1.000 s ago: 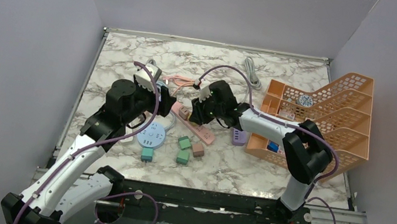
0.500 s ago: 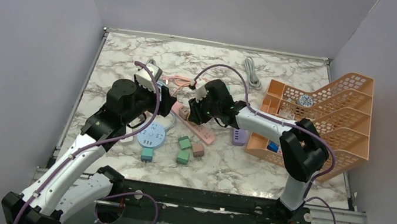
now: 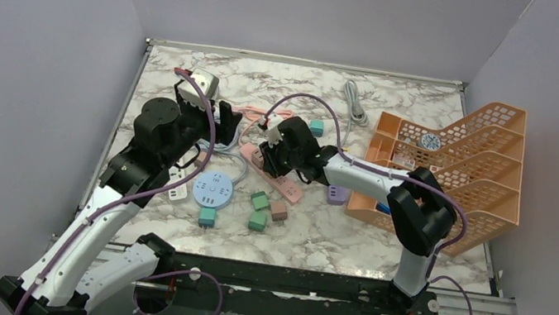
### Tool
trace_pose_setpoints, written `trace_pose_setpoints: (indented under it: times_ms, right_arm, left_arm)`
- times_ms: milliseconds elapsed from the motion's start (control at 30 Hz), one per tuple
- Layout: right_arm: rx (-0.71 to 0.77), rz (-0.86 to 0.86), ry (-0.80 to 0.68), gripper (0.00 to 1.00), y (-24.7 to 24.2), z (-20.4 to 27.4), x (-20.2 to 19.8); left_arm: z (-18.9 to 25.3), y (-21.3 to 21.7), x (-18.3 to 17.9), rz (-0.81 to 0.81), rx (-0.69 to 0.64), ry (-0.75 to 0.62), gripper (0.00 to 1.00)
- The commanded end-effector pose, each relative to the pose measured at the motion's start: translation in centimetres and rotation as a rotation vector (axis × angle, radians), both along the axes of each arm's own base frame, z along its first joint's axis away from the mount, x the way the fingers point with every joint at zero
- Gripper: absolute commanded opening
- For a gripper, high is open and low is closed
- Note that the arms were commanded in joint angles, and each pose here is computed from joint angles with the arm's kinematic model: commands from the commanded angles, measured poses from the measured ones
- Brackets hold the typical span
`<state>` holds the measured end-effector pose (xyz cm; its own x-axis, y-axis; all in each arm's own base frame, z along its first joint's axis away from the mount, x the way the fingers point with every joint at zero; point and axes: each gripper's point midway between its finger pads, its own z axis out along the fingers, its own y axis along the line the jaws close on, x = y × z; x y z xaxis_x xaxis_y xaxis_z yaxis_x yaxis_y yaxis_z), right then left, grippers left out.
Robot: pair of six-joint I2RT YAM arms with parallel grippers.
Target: Insert the plug
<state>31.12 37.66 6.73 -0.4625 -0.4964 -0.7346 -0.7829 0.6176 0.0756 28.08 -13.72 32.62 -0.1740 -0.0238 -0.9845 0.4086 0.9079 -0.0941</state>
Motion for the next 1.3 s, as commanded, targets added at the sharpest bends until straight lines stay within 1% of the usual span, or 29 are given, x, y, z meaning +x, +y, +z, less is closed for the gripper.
trace_pose_setpoints:
  times_ms: [0,300,467,567,667,700,733,833,867,933,1000,1067,1267]
  right_arm:
    - [-0.243,-0.051,0.088,0.01,-3.9,-7.7,-2.3]
    - [-0.262,-0.063,0.16,0.01,-5.1,-11.4,-5.0]
    - [-0.285,-0.079,0.148,0.01,-6.4,-12.8,-5.4]
    - [-0.32,-0.118,0.104,0.01,-6.8,-12.2,-4.2]
    - [-0.326,-0.173,0.048,0.01,-6.8,-9.7,-2.7]
    - [-0.319,-0.184,0.036,0.03,-6.6,-8.7,-2.3]
    - [-0.296,-0.188,0.022,0.07,-6.0,-7.2,-1.8]
    - [-0.211,-0.177,0.032,0.27,-4.2,-3.5,-1.5]
    - [-0.181,-0.173,0.037,0.32,-3.6,-2.2,-1.5]
    - [-0.134,-0.172,0.049,0.38,-2.6,-0.1,-1.5]
    - [-0.107,-0.176,0.057,0.41,-2.0,1.4,-1.3]
    - [-0.101,-0.175,0.063,0.42,-1.6,1.9,-1.1]
    - [-0.124,-0.169,0.069,0.42,-1.5,1.4,-0.9]
  left_arm:
    - [1.6,1.0,-0.1,0.047,0.008,-0.034,0.71]
    - [1.4,1.4,-0.2,0.062,0.012,-0.031,0.71]
    - [0.9,1.3,-0.1,0.065,0.012,-0.019,0.71]
    - [0.8,1.4,0.0,0.067,0.018,-0.02,0.71]
    - [0.9,1.4,0.1,0.068,0.025,-0.021,0.71]
    - [1.0,1.4,0.1,0.068,0.024,-0.022,0.71]
    - [1.0,1.4,0.2,0.069,0.025,-0.022,0.71]
    - [1.1,1.3,0.3,0.068,0.024,-0.019,0.71]
    - [1.2,1.3,0.4,0.068,0.024,-0.02,0.72]
    - [1.3,1.2,0.4,0.068,0.024,-0.021,0.72]
    - [1.3,1.2,0.5,0.068,0.025,-0.021,0.72]
    - [1.3,1.2,0.5,0.069,0.025,-0.02,0.72]
    - [1.1,1.1,0.6,0.066,0.028,-0.016,0.72]
